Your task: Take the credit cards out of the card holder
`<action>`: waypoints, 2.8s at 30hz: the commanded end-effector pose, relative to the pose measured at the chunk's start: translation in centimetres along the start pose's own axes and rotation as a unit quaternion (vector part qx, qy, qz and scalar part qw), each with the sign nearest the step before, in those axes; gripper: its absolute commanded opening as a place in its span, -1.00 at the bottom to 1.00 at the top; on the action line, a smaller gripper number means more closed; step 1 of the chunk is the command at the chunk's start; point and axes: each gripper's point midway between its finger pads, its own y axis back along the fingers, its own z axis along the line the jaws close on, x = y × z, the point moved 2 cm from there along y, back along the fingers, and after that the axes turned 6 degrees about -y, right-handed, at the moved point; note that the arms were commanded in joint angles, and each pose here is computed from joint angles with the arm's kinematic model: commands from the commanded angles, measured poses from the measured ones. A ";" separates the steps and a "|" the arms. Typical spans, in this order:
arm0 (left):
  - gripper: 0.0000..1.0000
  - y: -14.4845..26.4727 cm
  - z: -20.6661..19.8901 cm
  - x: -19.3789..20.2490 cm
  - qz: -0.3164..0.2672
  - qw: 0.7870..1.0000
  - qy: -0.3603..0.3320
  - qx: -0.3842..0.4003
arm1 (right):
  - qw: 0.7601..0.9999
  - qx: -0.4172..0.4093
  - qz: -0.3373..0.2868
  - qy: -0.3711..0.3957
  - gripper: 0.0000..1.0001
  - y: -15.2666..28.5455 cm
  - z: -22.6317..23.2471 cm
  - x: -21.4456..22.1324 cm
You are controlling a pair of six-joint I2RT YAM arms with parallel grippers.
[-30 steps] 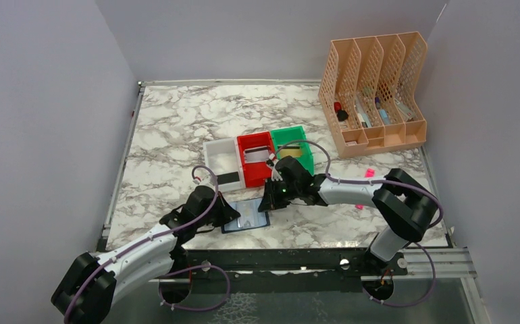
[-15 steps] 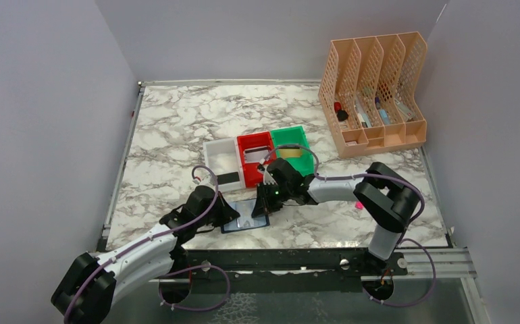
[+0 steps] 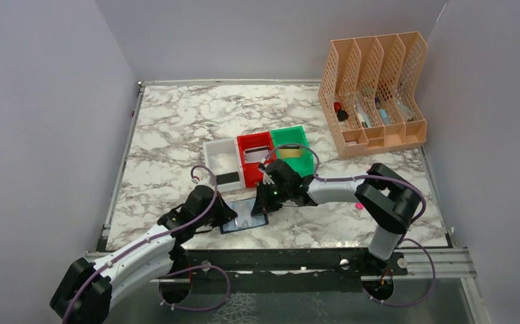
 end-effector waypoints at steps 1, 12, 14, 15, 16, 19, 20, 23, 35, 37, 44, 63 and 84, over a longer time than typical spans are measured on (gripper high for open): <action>-1.00 0.2 1.4 -0.4 -0.006 0.999 -0.020 -0.042 | 0.992 0.128 0.012 -0.013 -0.71 -0.1 -6.2 2.0; -1.00 0.4 1.3 -0.6 -0.016 0.999 -0.008 -0.036 | 0.993 0.113 0.020 -0.015 -0.71 -0.3 -5.8 2.1; -1.00 0.5 1.2 -0.7 -0.019 0.999 -0.007 -0.035 | 0.993 0.111 0.021 -0.015 -0.71 -0.4 -5.7 2.1; -1.00 0.5 1.3 -0.7 -0.019 0.999 -0.007 -0.037 | 0.994 0.110 0.022 -0.015 -0.71 -0.4 -5.6 2.1; -0.99 0.5 1.3 -0.7 -0.020 0.999 -0.008 -0.038 | 0.994 0.109 0.021 -0.015 -0.71 -0.3 -5.5 2.0; -0.96 0.5 1.3 -0.6 -0.019 0.999 -0.009 -0.034 | 0.994 0.104 0.020 -0.014 -0.71 -0.2 -5.3 2.0; -0.94 0.5 1.3 -0.6 -0.017 0.999 -0.010 -0.033 | 0.994 0.103 0.020 -0.014 -0.71 -0.2 -5.2 1.9; -0.92 0.4 1.3 -0.3 -0.010 1.000 -0.010 -0.028 | 0.995 0.101 0.020 -0.013 -0.71 -0.2 -5.1 1.9; -0.80 0.1 0.3 0.0 0.000 1.000 0.008 0.013 | 0.994 0.102 0.021 -0.015 -0.71 -0.2 -5.2 2.0; -0.93 0.0 0.2 0.1 0.004 1.000 0.012 0.019 | 0.994 0.102 0.022 -0.016 -0.71 -0.2 -5.3 2.1; -1.00 -0.2 -0.4 0.2 0.001 0.999 0.030 0.045 | 0.995 0.098 0.024 -0.013 -0.71 -0.3 -5.1 2.0; -1.00 0.6 2.7 -0.6 -0.013 0.998 0.001 -0.062 | 0.994 0.103 0.016 -0.005 -0.71 0.0 -4.6 1.3; -0.97 0.3 1.5 -0.8 -0.018 1.000 -0.005 -0.022 | 1.000 0.012 0.004 0.021 -0.52 1.1 0.6 -0.7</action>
